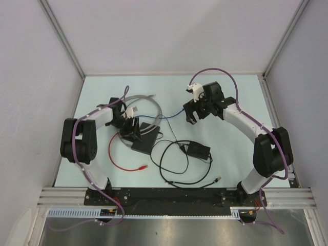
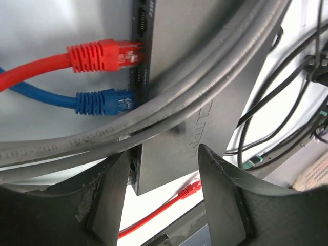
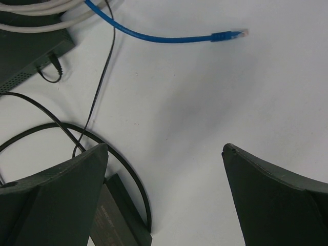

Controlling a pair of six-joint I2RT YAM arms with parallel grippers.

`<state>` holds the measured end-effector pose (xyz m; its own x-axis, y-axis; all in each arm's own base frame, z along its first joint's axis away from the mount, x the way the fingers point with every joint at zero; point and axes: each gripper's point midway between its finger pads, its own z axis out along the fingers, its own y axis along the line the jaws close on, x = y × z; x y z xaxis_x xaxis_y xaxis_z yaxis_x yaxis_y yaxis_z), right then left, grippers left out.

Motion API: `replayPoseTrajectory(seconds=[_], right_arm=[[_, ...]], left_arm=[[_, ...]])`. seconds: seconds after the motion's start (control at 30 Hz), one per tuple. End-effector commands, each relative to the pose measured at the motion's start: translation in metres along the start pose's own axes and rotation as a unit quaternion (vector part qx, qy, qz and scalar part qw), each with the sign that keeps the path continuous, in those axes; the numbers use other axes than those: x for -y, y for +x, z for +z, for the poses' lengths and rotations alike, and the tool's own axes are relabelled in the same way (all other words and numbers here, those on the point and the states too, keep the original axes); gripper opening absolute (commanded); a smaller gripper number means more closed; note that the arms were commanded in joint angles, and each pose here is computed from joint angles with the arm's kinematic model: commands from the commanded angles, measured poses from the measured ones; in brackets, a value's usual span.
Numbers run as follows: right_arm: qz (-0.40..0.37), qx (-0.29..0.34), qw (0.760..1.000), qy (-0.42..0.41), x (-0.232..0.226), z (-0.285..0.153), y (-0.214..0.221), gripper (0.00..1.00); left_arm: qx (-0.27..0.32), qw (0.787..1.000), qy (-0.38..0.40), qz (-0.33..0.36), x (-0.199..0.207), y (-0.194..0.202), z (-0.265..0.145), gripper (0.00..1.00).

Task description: Pull the plug from the switch port

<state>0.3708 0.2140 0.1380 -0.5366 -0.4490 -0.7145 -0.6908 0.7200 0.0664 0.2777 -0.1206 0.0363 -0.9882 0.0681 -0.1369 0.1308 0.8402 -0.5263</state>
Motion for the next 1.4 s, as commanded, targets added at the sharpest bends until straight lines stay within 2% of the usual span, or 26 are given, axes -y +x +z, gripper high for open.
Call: replayPoseTrajectory(seconds=[0.0, 0.07, 0.17, 0.23, 0.27, 0.4, 0.5, 0.67, 0.87, 0.97, 1.07, 1.17, 1.37], right_arm=[[-0.010, 0.005, 1.000, 0.005, 0.004, -0.002, -0.004, 1.00], [-0.017, 0.002, 1.000, 0.000, 0.003, -0.002, -0.002, 1.00], [-0.075, -0.036, 0.995, -0.059, -0.016, -0.005, 0.022, 0.97], [-0.144, -0.050, 0.984, -0.097, -0.028, -0.008, 0.037, 1.00], [-0.155, -0.077, 0.978, -0.120, -0.035, -0.012, 0.056, 1.00], [-0.221, -0.095, 0.955, -0.174, -0.053, -0.025, 0.080, 1.00], [-0.226, -0.101, 0.949, -0.195, -0.059, -0.029, 0.087, 1.00], [-0.261, -0.099, 0.935, -0.219, -0.072, -0.029, 0.089, 1.00], [-0.250, -0.155, 0.926, -0.237, -0.093, -0.028, 0.112, 1.00], [-0.258, -0.187, 0.921, -0.224, -0.098, -0.025, 0.125, 1.00], [-0.279, -0.203, 0.922, -0.178, -0.089, -0.015, 0.135, 1.00], [-0.311, -0.236, 0.915, -0.104, -0.066, -0.004, 0.145, 1.00], [-0.345, -0.250, 0.904, -0.020, -0.029, 0.006, 0.137, 0.93]], left_arm=[[0.009, 0.994, 0.063, 0.087, 0.042, -0.034, 0.008, 0.60], [0.011, 0.992, 0.070, 0.105, 0.052, -0.044, 0.009, 0.60], [-0.007, 0.990, 0.072, 0.117, 0.058, -0.045, 0.014, 0.61], [-0.013, 0.991, 0.066, 0.114, 0.056, -0.042, 0.013, 0.62], [-0.018, 0.991, 0.065, 0.117, 0.055, -0.039, 0.011, 0.68], [-0.011, 0.988, 0.067, 0.141, 0.060, -0.031, -0.002, 0.83], [0.004, 0.985, 0.069, 0.161, 0.066, -0.027, -0.013, 0.88], [0.009, 0.985, 0.072, 0.159, 0.069, -0.026, -0.022, 0.88], [0.020, 0.985, 0.076, 0.152, 0.075, -0.036, -0.034, 0.89], [0.035, 0.985, 0.075, 0.148, 0.077, -0.046, -0.040, 0.88], [0.048, 0.986, 0.079, 0.142, 0.079, -0.054, -0.043, 0.88], [0.058, 0.985, 0.083, 0.139, 0.082, -0.059, -0.046, 0.89], [0.082, 0.984, 0.086, 0.129, 0.083, -0.063, -0.052, 0.88]])
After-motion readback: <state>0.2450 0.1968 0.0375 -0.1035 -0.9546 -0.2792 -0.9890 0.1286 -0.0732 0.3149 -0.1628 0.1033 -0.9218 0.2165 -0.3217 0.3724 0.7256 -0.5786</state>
